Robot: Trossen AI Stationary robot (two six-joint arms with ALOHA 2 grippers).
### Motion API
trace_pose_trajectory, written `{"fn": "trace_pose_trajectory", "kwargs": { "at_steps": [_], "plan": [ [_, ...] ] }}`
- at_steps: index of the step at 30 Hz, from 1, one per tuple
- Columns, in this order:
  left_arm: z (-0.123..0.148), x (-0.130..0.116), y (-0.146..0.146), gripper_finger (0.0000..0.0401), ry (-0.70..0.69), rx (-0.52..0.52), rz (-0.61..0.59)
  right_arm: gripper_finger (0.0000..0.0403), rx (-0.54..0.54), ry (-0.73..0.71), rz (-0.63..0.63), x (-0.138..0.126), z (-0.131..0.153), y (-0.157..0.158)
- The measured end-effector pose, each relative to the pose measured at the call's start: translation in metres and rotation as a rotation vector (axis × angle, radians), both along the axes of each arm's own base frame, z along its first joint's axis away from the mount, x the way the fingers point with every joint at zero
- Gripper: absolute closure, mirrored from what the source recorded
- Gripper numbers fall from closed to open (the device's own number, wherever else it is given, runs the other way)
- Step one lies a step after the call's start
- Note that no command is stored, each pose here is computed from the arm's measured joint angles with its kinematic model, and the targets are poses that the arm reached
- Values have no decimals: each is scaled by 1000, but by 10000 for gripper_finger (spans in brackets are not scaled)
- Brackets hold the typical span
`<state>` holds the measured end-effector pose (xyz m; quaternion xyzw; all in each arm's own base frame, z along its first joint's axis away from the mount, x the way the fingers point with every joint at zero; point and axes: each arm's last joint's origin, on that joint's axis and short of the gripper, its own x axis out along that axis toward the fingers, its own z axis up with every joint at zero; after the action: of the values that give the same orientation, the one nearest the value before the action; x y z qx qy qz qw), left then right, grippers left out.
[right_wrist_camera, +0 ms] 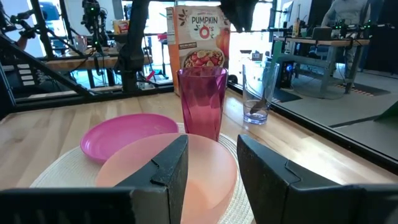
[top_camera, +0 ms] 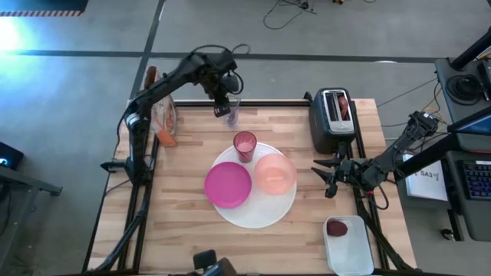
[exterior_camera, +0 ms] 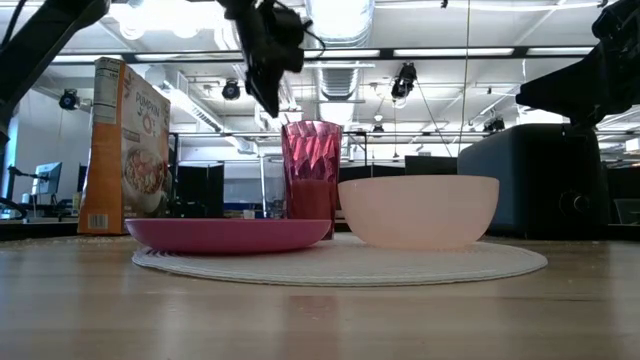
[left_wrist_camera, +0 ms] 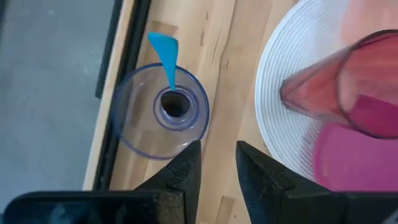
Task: Arrange a breakfast setting
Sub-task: Pour the cereal from the cereal box into the orange bowl on the placemat
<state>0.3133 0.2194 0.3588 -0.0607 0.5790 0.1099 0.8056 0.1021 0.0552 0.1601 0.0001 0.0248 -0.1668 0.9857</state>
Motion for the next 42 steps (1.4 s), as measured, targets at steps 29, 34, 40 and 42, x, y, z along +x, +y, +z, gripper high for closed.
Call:
{"fn": "trace_pose_trajectory", "kwargs": {
  "at_steps": [29,34,40,42],
  "plan": [
    [39,-100,-75,317,-44,-21,384,275,0,0,0,0,0,0],
    [12,-113,-88,317,-107,-21,399,275,0,0,0,0,0,0],
    [-33,-126,-117,317,-220,-62,470,275,0,0,0,0,0,0],
    [-52,-128,-129,317,-249,-85,477,275,-1,0,0,0,0,0]
  ]
}}
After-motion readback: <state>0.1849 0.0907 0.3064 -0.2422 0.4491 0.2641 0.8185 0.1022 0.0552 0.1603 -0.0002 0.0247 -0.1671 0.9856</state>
